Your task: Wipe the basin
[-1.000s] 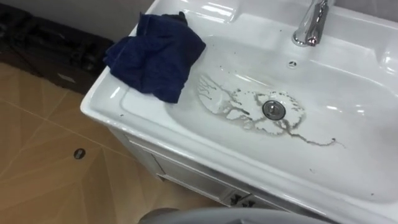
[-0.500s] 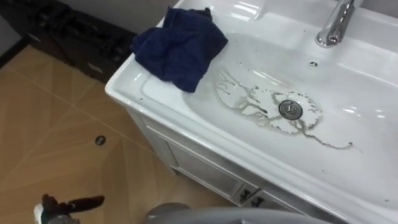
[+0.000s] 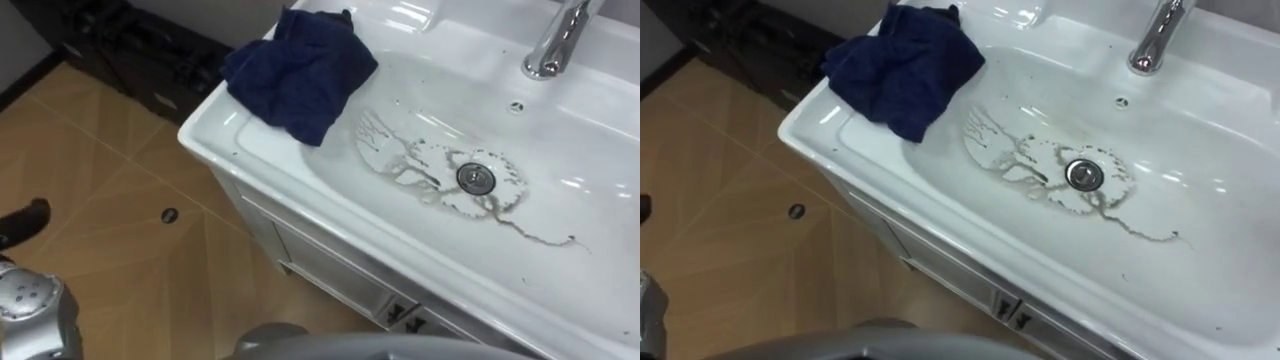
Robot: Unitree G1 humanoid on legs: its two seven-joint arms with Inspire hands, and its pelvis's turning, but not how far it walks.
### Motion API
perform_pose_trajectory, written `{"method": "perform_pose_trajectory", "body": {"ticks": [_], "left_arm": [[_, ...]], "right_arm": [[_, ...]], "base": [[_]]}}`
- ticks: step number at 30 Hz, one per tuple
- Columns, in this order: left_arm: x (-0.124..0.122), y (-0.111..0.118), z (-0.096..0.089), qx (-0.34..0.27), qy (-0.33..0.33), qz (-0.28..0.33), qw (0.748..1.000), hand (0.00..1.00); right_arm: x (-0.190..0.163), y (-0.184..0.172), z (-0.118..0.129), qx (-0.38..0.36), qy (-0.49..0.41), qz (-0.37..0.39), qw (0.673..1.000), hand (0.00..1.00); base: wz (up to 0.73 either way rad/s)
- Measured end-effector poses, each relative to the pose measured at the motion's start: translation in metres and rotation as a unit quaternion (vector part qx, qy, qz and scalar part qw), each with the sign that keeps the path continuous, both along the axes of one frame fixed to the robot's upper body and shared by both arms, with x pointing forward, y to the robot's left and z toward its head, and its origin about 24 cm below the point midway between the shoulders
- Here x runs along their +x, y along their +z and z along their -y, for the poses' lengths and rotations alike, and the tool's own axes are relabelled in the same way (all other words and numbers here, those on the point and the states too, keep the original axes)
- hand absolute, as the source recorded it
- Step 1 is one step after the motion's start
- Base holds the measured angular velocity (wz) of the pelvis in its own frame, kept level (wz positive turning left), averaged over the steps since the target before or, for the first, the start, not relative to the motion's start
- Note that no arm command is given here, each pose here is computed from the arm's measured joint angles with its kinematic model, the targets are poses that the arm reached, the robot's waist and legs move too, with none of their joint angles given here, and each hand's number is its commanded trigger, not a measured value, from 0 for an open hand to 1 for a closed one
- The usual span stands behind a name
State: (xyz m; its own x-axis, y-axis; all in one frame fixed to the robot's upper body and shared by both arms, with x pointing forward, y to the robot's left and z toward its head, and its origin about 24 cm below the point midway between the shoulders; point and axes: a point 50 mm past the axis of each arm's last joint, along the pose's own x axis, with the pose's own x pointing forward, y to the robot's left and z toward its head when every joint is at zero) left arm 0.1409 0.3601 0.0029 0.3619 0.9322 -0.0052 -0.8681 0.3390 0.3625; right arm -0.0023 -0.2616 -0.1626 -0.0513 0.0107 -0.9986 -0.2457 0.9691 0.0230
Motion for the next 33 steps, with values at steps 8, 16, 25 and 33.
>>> {"method": "perform_pose_trajectory", "body": {"ticks": [8, 16, 25, 33], "left_arm": [[0.025, 0.067, 0.011, 0.131, -0.041, 0.11, 0.984, 0.0], [0.041, 0.117, 0.041, 0.228, -0.117, 0.18, 0.95, 0.0], [0.065, 0.133, 0.074, 0.233, -0.207, 0.217, 0.925, 0.0], [0.086, 0.119, 0.115, 0.259, -0.34, 0.149, 0.892, 0.0]], "right_arm": [[0.002, 0.001, 0.001, 0.009, 0.005, 0.005, 1.0, 0.0], [0.0, 0.001, 0.001, 0.016, 0.012, 0.004, 1.0, 0.0], [0.0, 0.002, 0.002, 0.022, 0.012, -0.003, 1.0, 0.0], [0.008, 0.001, 0.003, 0.015, 0.015, 0.006, 1.0, 0.0]], "base": [[-0.04], [-0.05], [-0.05], [-0.11]]}}
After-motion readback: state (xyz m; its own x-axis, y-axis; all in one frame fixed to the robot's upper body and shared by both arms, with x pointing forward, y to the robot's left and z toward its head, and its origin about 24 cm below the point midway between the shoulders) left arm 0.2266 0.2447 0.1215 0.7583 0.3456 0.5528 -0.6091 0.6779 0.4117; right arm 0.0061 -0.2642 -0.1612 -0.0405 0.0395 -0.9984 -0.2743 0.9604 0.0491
